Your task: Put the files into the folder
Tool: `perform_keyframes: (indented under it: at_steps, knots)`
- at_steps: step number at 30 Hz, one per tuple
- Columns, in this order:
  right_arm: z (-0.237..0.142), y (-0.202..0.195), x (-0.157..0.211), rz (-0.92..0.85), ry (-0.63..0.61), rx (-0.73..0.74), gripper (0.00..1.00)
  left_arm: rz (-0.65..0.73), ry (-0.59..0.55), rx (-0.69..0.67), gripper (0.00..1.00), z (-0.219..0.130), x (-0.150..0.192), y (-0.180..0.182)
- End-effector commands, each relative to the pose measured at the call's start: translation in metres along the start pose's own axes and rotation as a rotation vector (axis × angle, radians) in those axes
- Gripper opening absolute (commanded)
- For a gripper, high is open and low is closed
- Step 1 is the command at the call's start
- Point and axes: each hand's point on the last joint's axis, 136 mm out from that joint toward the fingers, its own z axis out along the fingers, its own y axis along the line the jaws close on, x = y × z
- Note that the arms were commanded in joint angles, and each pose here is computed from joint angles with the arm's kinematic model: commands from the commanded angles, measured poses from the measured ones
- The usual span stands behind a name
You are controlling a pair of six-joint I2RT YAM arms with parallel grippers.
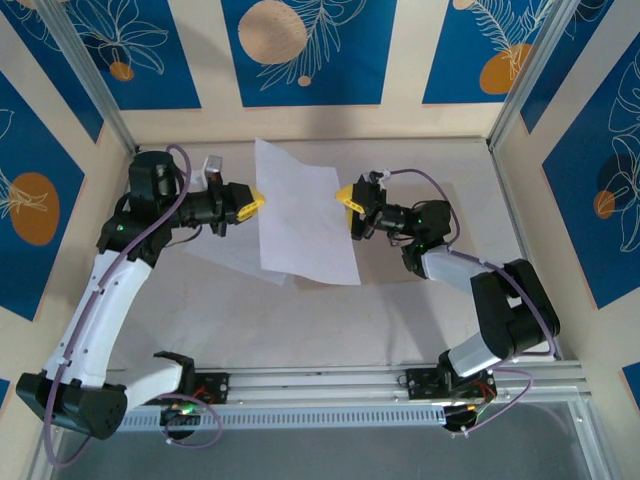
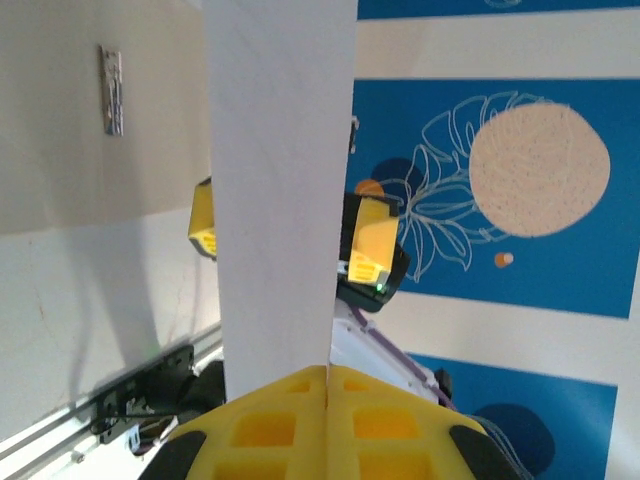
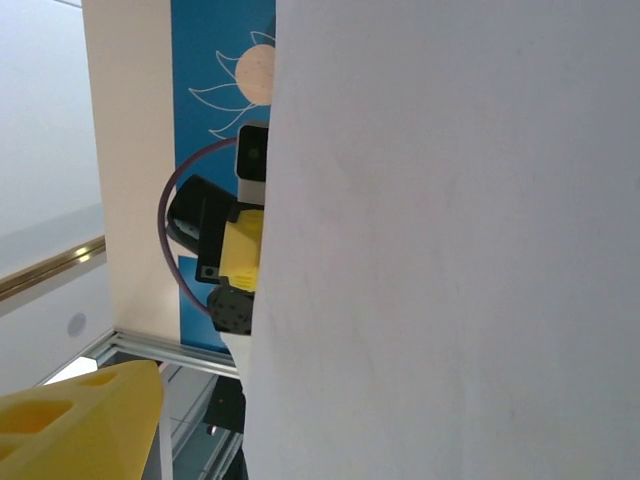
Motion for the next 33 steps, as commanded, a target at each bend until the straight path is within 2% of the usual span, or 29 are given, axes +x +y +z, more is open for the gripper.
perform_keyframes:
  at_steps: [1, 7, 15, 24, 33]
  knots:
    - [-0.001, 0.018, 0.008, -0.055, 0.026, -0.029, 0.84, 0.067, 0.087, 0.063, 0.0, -0.001, 0.013, -0.009]
    - [-0.002, 0.018, 0.012, -0.058, 0.038, -0.022, 0.83, 0.095, 0.113, 0.072, 0.0, 0.0, 0.014, -0.008]
    - [-0.003, 0.017, 0.02, -0.071, 0.06, 0.002, 0.7, 0.108, 0.103, 0.071, 0.0, -0.002, 0.01, -0.005]
    - [-0.004, 0.019, 0.027, -0.096, 0.08, 0.04, 0.66, 0.12, 0.092, 0.076, 0.0, -0.003, 0.008, -0.008]
    - [-0.005, 0.015, 0.027, -0.087, 0.082, 0.048, 0.58, 0.139, 0.099, 0.091, 0.0, -0.005, 0.009, -0.013]
